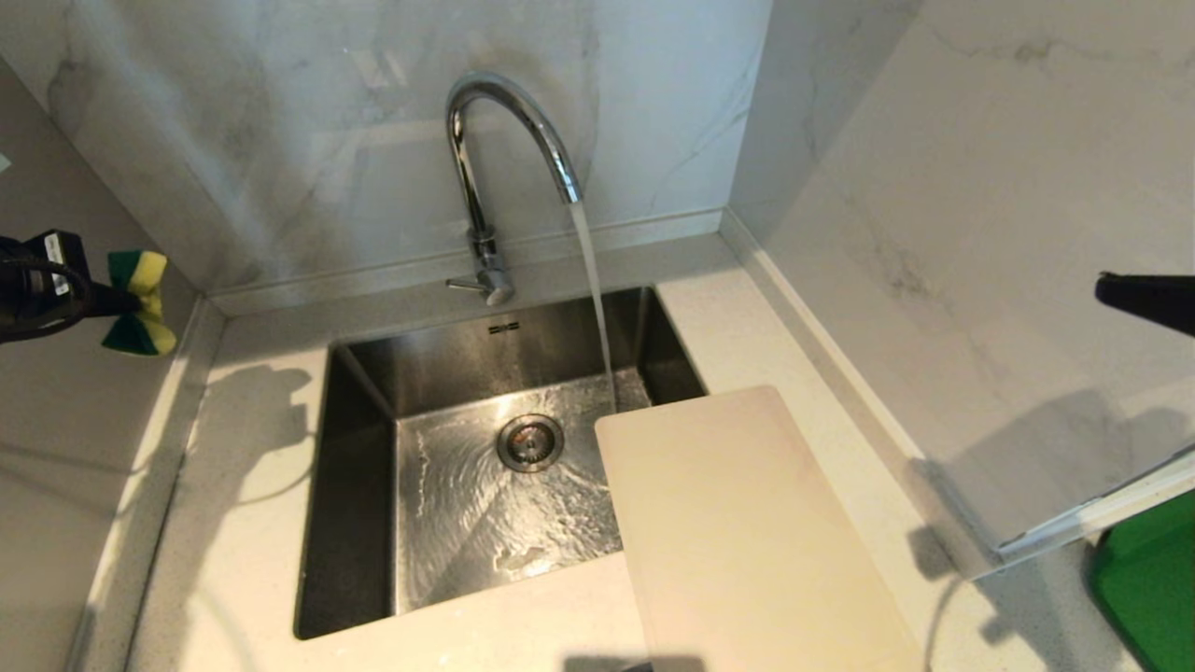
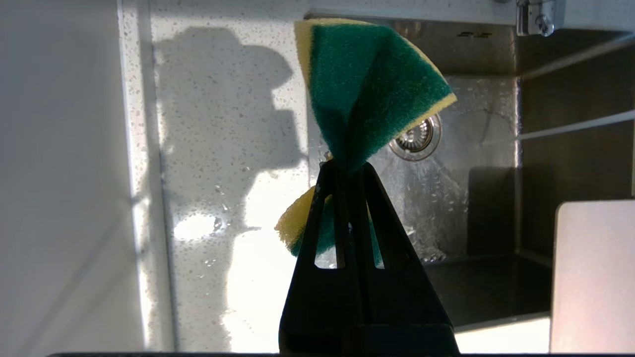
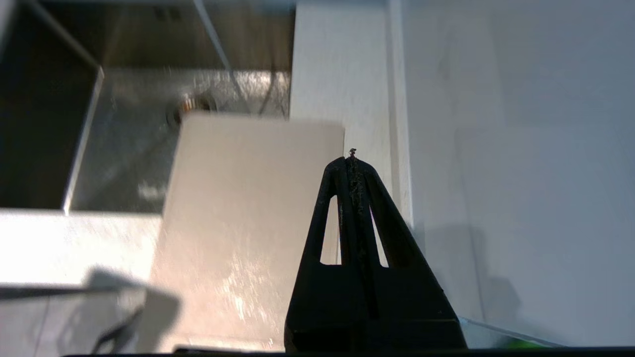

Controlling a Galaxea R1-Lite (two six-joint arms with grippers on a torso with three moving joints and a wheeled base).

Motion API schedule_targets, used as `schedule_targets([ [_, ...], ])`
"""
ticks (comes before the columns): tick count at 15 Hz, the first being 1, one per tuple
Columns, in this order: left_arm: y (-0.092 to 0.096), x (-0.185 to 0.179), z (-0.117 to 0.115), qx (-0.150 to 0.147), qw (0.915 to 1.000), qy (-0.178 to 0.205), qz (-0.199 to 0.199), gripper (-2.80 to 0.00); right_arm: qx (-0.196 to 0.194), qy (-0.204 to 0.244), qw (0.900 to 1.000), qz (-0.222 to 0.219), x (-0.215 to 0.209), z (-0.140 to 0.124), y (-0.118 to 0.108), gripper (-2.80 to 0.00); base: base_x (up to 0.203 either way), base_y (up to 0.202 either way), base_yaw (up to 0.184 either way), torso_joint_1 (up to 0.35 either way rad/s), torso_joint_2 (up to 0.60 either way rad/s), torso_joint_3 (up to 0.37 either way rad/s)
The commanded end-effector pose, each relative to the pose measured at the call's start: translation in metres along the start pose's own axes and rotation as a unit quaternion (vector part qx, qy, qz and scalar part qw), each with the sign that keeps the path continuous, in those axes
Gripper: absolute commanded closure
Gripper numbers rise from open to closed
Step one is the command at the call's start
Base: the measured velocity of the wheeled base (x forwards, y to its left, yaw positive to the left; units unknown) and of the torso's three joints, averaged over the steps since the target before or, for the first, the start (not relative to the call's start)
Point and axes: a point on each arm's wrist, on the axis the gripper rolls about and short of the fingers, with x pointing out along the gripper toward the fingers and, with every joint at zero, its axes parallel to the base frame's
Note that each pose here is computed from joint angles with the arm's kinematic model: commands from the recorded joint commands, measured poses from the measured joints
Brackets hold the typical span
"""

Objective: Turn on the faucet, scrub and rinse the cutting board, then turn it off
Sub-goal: Pick up the cutting board

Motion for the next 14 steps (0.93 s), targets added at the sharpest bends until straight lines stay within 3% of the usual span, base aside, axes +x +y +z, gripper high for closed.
schedule_targets([
  [1,0.000,0.005,0.000,-0.006,1.0000,0.007,-0.001,0.00,-0.012,0.057,0.998,0.017,0.026,-0.020,-0.002,0.00,0.000,0.000,0.000,0.000,0.00,0.000],
  [4,0.001,0.008,-0.001,-0.008,0.9999,0.011,-0.001,0.00,-0.044,0.108,0.991,0.059,0.040,-0.047,0.008,0.00,0.000,0.000,0.000,0.000,0.00,0.000],
  [9,0.001,0.011,-0.002,-0.021,0.9996,0.018,-0.011,0.00,-0.082,0.193,0.972,0.105,0.053,-0.095,0.020,0.00,0.000,0.000,0.000,0.000,0.00,0.000],
  [14,0.001,0.011,-0.003,-0.023,0.9995,0.019,-0.012,0.00,-0.125,0.254,0.953,0.110,0.065,-0.121,0.024,0.00,0.000,0.000,0.000,0.000,0.00,0.000],
])
